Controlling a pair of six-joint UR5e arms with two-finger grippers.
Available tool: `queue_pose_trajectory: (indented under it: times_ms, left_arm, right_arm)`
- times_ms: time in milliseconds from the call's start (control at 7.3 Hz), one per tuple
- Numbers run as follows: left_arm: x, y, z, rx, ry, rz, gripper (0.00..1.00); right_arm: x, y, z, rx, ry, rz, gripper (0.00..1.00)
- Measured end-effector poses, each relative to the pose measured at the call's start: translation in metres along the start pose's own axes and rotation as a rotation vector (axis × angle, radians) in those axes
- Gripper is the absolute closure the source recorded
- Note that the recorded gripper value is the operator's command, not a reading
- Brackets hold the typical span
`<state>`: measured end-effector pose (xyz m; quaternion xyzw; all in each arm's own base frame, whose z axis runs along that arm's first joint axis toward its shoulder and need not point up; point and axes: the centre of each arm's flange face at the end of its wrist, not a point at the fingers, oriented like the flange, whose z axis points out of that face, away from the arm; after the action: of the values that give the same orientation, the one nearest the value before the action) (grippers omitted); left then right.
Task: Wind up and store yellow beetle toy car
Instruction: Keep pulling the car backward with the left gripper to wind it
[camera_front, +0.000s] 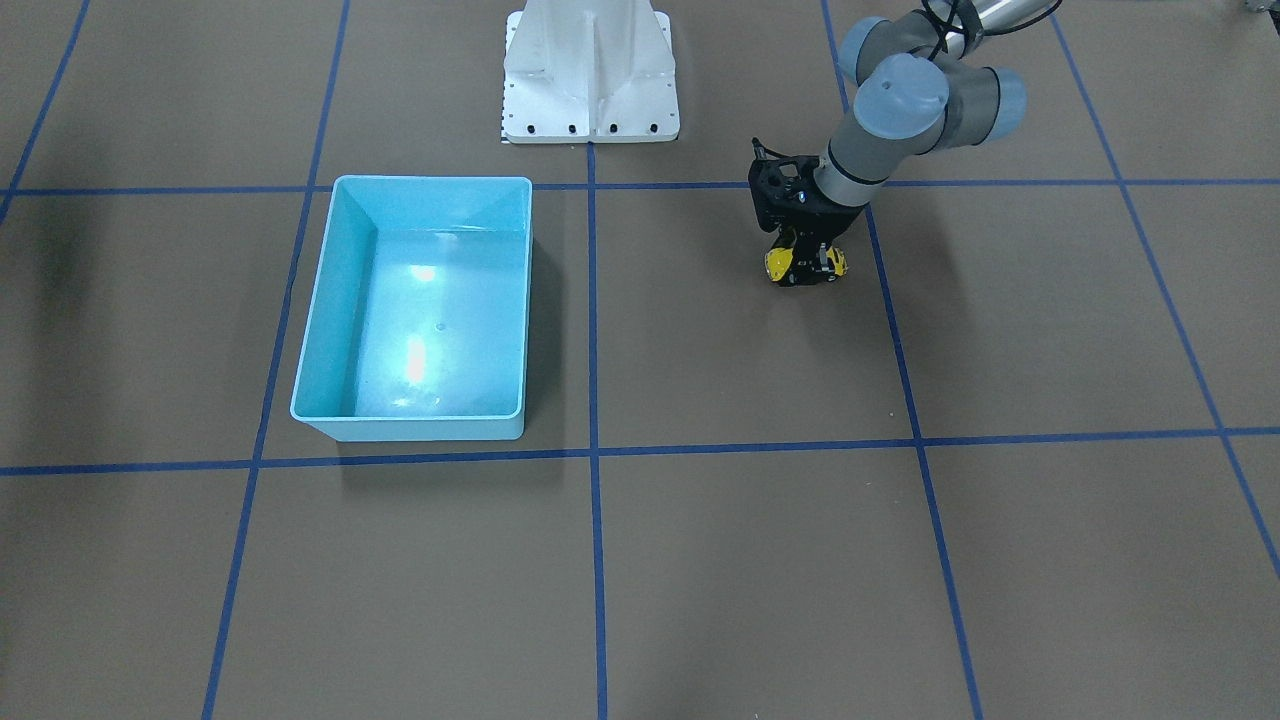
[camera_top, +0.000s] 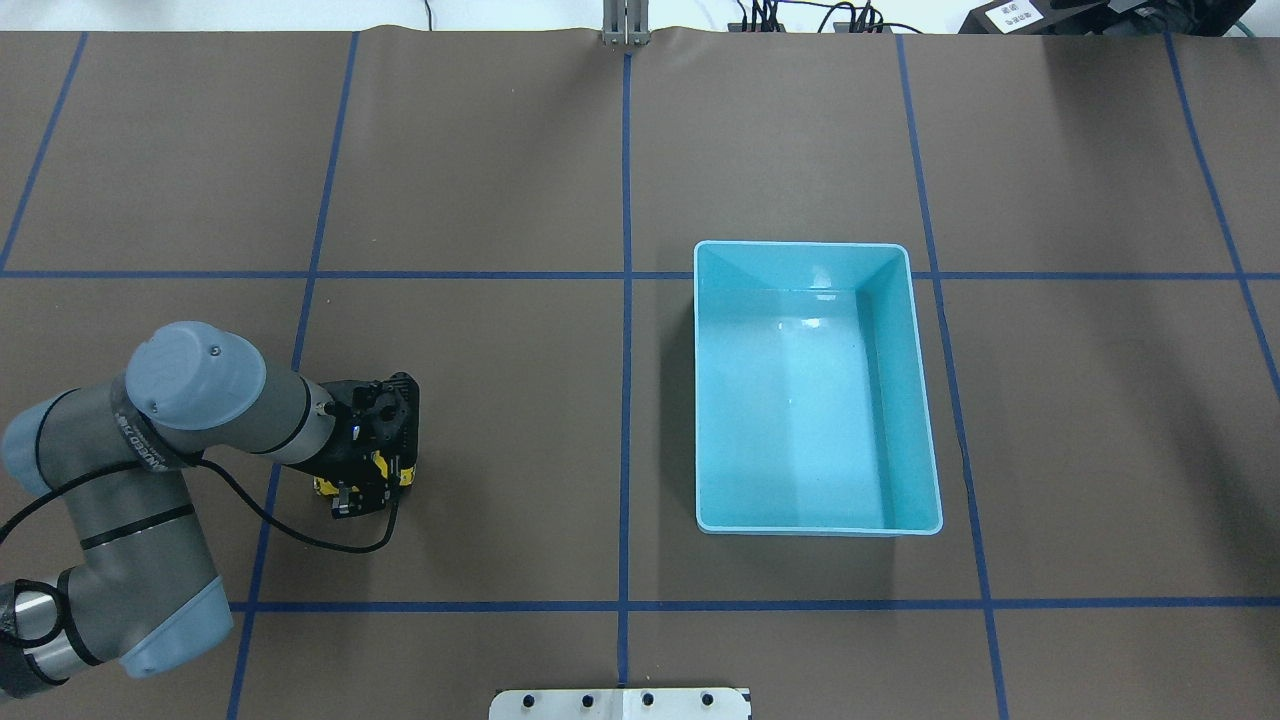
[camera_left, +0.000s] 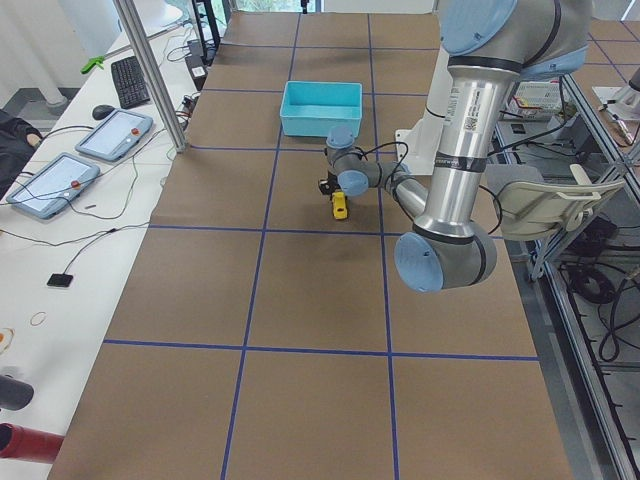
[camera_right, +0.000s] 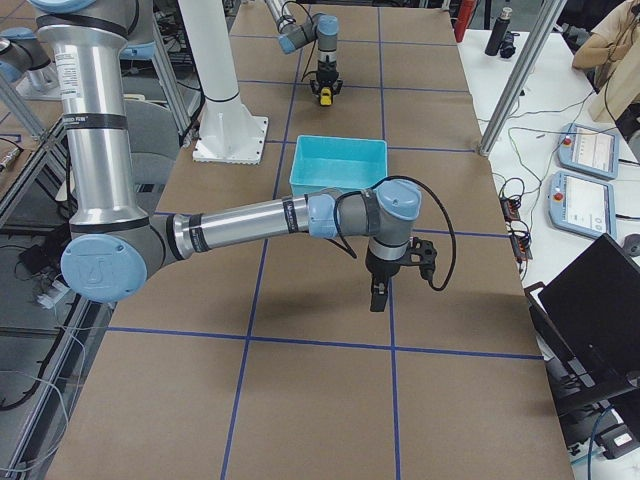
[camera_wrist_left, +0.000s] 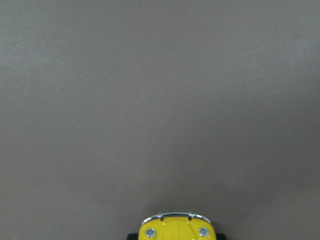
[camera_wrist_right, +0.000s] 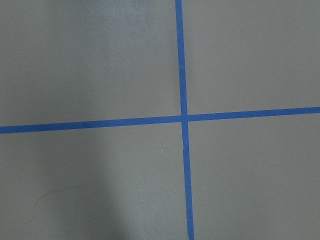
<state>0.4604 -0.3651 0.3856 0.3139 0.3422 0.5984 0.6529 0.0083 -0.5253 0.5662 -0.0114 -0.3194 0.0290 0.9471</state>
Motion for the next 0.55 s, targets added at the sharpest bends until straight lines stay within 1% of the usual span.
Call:
queue_pose_trajectory:
  times_ms: [548]
  left_arm:
    - [-0.002, 0.019, -0.002, 0.001, 0.008, -0.013, 1.0]
  right_arm:
    - [-0.003, -0.001, -0.004, 0.007, -0.002, -0.006, 0.0]
